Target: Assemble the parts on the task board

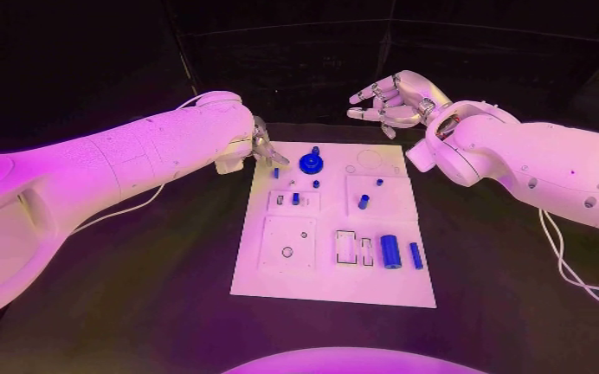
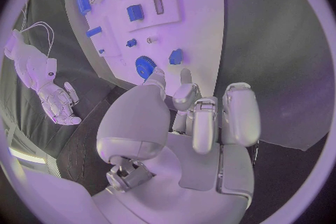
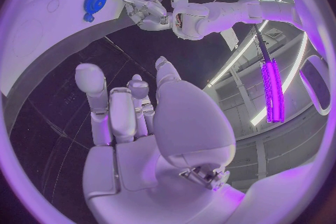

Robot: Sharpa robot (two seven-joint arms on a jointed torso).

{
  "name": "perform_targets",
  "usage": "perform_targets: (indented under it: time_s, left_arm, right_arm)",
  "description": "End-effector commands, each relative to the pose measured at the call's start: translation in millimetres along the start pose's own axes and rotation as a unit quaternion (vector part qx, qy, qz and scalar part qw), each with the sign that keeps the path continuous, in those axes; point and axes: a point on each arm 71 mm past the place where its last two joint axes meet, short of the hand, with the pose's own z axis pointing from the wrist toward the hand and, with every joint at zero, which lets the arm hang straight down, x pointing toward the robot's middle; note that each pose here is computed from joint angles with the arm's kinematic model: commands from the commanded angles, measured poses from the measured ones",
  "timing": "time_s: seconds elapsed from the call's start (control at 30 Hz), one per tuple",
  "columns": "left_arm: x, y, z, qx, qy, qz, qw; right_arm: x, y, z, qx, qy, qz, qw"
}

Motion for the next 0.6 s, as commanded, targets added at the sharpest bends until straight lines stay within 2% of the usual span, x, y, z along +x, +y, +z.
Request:
perform_targets:
  time_s: [0.03,0.6]
  left_arm:
    - [1.6,-0.3,0.6,0.005,0.016,0.020,1.000]
    - [6.1,-0.4,3.9,0.006,0.035,0.031,0.999]
  right_arm:
    - [0.0,1.9,0.7,-0.007,0.003,-0.001,1.000]
    - [2.2,2.9,2.5,-0.008,0.005,0.000,1.000]
